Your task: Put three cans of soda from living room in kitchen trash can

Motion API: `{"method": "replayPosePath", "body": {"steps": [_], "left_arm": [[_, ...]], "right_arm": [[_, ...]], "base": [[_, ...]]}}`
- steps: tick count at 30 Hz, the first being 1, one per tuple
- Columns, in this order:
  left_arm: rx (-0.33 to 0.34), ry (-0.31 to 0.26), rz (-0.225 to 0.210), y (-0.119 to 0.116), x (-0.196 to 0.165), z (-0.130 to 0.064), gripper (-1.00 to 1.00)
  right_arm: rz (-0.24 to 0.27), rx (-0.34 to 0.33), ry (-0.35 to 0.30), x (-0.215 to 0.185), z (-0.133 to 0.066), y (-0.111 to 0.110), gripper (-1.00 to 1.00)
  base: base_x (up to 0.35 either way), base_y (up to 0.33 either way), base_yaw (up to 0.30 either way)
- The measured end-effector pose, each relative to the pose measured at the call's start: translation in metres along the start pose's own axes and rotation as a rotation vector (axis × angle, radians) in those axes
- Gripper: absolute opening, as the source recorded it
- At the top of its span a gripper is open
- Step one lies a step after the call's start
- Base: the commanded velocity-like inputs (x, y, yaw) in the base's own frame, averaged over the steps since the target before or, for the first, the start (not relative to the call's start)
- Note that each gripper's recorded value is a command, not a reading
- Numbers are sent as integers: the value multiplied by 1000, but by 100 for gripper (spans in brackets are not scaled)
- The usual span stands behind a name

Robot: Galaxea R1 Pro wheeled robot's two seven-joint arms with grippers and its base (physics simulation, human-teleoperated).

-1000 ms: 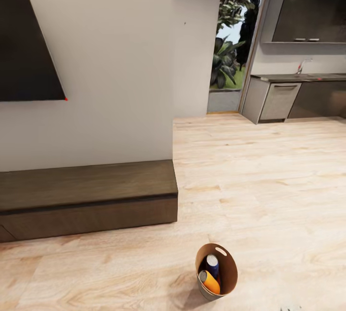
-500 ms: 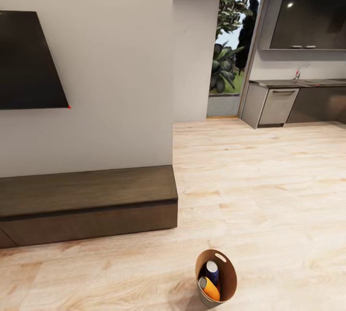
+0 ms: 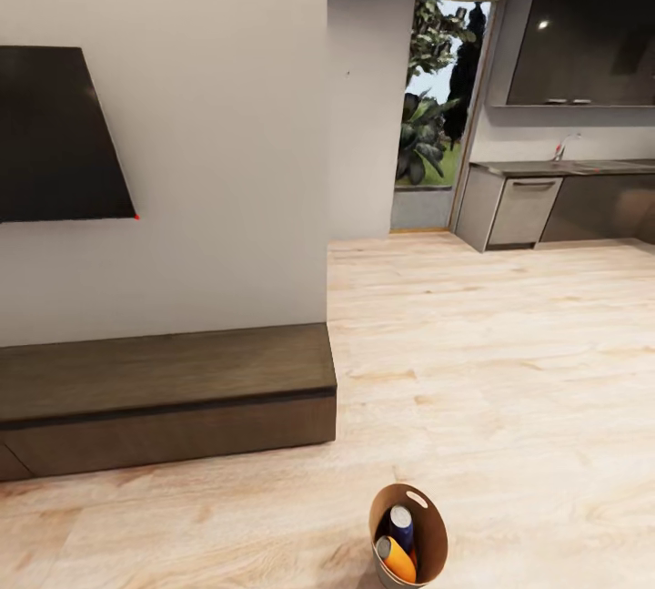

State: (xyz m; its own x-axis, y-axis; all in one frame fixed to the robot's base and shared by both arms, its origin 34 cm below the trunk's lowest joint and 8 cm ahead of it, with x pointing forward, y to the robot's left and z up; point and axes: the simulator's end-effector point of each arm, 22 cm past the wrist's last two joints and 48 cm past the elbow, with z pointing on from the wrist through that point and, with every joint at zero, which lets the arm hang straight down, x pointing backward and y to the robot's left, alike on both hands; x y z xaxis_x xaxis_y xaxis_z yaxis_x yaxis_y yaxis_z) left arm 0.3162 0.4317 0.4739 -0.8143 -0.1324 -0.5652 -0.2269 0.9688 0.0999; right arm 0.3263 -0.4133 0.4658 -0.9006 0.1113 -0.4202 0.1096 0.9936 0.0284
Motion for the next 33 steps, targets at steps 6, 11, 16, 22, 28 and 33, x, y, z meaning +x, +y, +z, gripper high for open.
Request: {"method": "replayPosePath", "body": {"steps": [6, 11, 16, 22, 28, 33], "left_arm": [[16, 8, 15, -5, -5, -8, 100], [17, 60, 13, -4, 4, -17, 100], [11, 137, 6, -1, 19, -28, 100], [2, 212, 1, 5, 36, -43, 100], [-3, 248, 4, 9, 43, -56, 100], [1, 248, 6, 10, 38, -63, 100]], "right_arm": [[2, 0, -9, -7, -10, 1, 100], [10, -1, 7, -1, -19, 2, 100], [13, -3, -2, 3, -28, 4, 100], [16, -8, -2, 9, -40, 7, 100], [22, 1, 8, 23, -53, 8, 100], [28, 30, 22, 37, -65, 5, 100]], "base": [[0, 0, 0], [0, 0, 0], [0, 0, 0], [0, 0, 0], [0, 0, 0], [0, 0, 0]]}}
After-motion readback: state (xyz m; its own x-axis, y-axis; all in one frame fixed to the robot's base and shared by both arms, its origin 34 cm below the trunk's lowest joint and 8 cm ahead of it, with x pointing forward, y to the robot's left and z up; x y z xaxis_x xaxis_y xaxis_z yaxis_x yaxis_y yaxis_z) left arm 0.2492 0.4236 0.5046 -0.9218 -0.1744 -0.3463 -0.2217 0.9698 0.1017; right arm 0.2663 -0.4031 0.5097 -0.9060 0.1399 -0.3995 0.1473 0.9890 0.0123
